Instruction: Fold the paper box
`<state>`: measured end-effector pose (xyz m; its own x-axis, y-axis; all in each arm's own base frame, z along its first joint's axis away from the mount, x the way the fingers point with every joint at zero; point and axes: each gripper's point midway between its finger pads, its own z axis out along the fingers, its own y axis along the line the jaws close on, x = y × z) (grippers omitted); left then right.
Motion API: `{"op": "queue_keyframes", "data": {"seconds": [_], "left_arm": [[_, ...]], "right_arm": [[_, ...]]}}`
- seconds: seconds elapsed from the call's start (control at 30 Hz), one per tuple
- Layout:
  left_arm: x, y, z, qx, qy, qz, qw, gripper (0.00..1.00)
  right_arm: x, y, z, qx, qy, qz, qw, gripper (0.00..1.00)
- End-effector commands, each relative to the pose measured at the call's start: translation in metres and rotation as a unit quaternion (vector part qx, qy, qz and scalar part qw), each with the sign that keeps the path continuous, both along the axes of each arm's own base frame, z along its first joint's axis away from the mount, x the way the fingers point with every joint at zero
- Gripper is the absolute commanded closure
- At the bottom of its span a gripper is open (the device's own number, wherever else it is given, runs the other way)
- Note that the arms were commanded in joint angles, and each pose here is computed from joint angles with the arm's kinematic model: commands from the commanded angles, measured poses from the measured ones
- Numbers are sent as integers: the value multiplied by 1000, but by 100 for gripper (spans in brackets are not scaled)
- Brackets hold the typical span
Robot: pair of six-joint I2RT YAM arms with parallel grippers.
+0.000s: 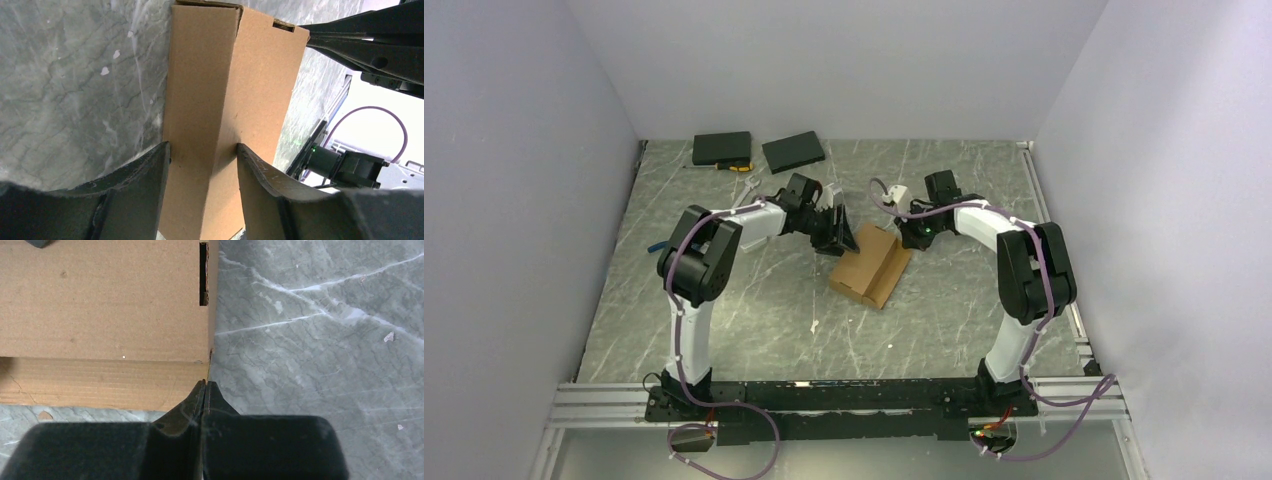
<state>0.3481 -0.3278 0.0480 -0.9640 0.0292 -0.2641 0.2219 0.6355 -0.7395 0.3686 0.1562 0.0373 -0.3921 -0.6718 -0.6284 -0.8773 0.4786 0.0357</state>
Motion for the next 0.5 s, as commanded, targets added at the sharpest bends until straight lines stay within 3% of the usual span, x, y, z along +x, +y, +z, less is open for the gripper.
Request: {"op": "queue_keyframes", "data": {"seconds": [0.0, 0.47], "left_arm": [[-13, 2, -26, 35, 16, -46, 998, 45], [-17, -4, -34, 38, 25, -92, 995, 45]], "right_arm": [[14, 23, 29, 25, -36, 35, 998, 100], [18, 39, 24, 28, 7, 68, 997, 98]]}}
